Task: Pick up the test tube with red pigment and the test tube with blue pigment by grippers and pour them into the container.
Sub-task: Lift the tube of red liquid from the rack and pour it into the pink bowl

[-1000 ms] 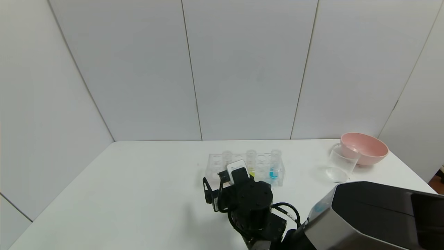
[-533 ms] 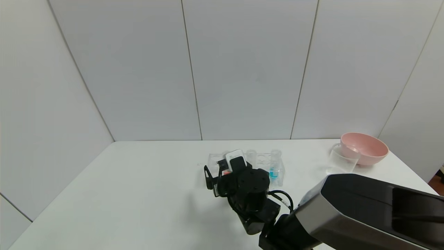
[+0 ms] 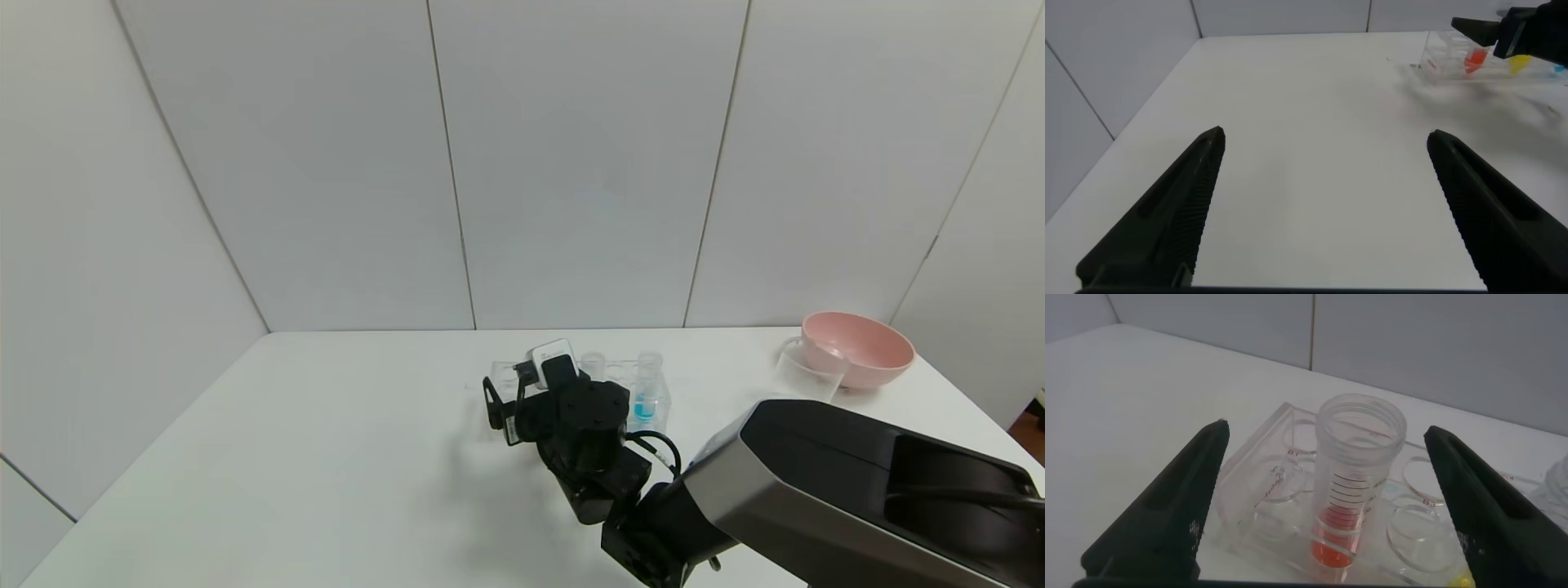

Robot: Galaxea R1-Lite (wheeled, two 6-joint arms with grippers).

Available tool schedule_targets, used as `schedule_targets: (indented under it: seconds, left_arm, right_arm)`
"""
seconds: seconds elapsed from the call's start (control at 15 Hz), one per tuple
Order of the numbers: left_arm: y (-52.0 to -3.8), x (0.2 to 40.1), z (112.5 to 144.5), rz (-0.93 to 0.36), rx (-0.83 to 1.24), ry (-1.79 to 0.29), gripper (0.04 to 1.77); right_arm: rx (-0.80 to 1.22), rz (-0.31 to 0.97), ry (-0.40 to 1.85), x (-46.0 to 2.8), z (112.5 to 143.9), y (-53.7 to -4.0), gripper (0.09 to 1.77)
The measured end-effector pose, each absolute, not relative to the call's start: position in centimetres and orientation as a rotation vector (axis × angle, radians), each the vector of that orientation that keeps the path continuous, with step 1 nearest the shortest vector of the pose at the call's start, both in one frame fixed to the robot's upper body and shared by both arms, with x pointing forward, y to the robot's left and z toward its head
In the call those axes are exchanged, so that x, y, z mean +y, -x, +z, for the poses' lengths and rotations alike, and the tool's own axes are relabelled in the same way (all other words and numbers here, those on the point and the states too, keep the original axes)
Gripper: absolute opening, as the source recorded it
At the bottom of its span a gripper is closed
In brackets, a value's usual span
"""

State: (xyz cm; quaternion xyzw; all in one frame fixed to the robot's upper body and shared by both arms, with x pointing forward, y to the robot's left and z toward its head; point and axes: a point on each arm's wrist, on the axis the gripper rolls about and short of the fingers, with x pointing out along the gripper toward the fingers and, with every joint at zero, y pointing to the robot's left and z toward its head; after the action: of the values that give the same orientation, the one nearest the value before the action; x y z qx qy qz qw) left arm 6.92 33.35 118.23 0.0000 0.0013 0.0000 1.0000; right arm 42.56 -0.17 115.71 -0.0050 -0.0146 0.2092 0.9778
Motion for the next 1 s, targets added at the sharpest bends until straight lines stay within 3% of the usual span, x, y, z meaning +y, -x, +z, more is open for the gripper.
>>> schedule_targets:
  seconds: [0.27,0.47,0.53,1.0]
  left_arm:
    - [-6.92,33.35,118.24,0.0,0.002,0.0,1.76]
    - [-6.92,33.35,118.24,0.0,0.002,0.0,1.76]
    - [-6.92,33.35,118.23,0.0,0.003,0.0,1.76]
    - [-6.92,33.35,118.24,0.0,0.002,0.0,1.76]
  right_arm:
    - [-0.026,0.416,0.013,-0.4,115.45,-42.88,1.06]
    - [-0.021,0.413,0.017,-0.55,115.24,-42.88,0.74]
    - [-0.021,0.412,0.017,-0.57,115.26,-42.87,0.51]
    - [-0.037,0.406,0.04,-0.65,115.63,-43.01,0.52]
